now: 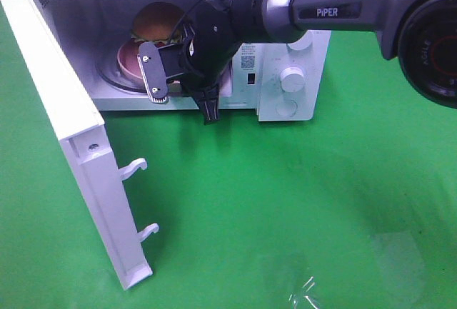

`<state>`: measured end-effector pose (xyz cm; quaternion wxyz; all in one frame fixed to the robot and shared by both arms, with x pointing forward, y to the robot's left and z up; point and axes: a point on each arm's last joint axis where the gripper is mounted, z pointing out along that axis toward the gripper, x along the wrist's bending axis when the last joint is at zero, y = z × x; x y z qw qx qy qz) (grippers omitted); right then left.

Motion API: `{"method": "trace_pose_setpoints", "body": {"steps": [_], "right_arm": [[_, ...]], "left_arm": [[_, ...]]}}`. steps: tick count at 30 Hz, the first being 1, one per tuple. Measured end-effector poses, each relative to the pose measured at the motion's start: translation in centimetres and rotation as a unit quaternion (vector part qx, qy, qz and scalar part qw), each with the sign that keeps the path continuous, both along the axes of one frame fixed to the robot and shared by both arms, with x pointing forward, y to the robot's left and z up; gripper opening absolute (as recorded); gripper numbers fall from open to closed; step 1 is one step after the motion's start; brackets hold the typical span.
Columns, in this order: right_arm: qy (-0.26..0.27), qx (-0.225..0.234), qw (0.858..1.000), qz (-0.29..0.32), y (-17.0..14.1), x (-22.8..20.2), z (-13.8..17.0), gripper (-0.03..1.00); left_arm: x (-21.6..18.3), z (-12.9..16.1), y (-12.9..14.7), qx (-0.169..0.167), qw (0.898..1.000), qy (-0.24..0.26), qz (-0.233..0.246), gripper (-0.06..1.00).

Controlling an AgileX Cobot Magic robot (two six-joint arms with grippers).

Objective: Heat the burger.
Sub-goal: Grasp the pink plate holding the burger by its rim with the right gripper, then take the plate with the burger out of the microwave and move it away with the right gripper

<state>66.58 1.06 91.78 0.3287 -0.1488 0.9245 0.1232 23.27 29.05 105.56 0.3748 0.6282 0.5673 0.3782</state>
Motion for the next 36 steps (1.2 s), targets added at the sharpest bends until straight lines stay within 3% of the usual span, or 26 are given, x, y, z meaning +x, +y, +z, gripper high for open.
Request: {"method": "trace_pose_setpoints", "body": {"steps": [13,36], "right_arm": [[0.011,-0.031,0.999,0.029,-0.8,-2.1,1.1,0.08],[-0.071,-0.008,0.993,0.098,-3.8,-7.0,1.7,0.08]], "left_arm": [[0.0,0.0,0.0,0.000,1.000,0.000,0.000,0.99],[0.0,0.0,0.0,0.000,1.000,0.000,0.000,0.99]]}}
